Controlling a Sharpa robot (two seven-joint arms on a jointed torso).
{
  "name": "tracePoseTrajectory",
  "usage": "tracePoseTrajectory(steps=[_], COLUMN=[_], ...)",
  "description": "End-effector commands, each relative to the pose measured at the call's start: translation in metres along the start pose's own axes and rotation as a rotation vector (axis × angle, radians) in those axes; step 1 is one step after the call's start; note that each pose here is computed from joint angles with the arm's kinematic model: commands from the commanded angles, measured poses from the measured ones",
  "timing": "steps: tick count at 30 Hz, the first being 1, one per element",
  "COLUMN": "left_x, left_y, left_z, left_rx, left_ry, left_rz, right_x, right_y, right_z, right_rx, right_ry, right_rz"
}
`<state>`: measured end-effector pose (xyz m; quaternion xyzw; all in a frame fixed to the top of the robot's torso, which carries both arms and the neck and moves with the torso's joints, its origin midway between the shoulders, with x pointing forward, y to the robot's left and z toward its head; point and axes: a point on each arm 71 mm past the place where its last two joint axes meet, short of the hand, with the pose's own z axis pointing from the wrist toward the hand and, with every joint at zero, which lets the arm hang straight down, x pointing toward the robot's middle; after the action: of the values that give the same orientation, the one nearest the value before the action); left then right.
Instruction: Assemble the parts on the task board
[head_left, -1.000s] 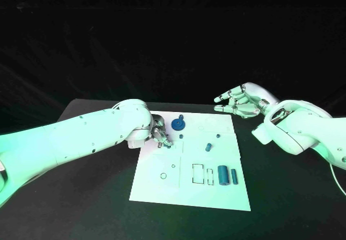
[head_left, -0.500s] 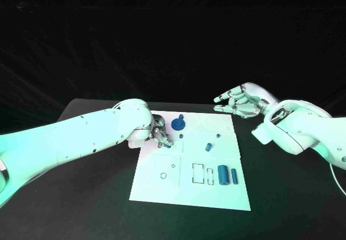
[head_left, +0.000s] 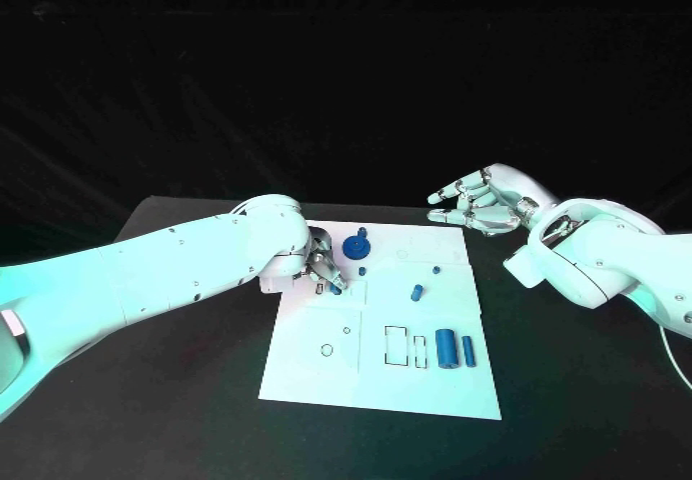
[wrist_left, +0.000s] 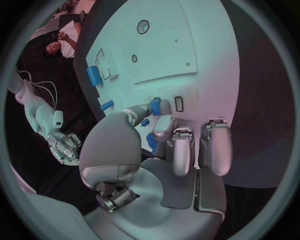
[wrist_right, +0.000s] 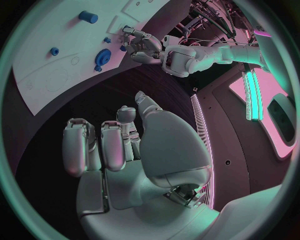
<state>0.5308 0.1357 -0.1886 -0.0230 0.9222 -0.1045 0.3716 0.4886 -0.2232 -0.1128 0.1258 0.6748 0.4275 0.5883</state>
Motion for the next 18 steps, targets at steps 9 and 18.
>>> tracePoseTrajectory(steps=[9, 18], left_x=[0.0110, 0.0107], left_y=[-0.0019, -0.0012], left_z=[0.0060, 0.0065], left_rx=[-0.024, -0.031], left_ry=[0.056, 0.053], left_rz=[0.033, 0.031], right_x=[0.0023, 0.0024], right_y=[0.0013, 0.0012], right_z=[-0.0004, -0.0008], right_rx=[-0.009, -0.008], right_ry=[0.021, 0.025], right_rz=[0.000, 0.001])
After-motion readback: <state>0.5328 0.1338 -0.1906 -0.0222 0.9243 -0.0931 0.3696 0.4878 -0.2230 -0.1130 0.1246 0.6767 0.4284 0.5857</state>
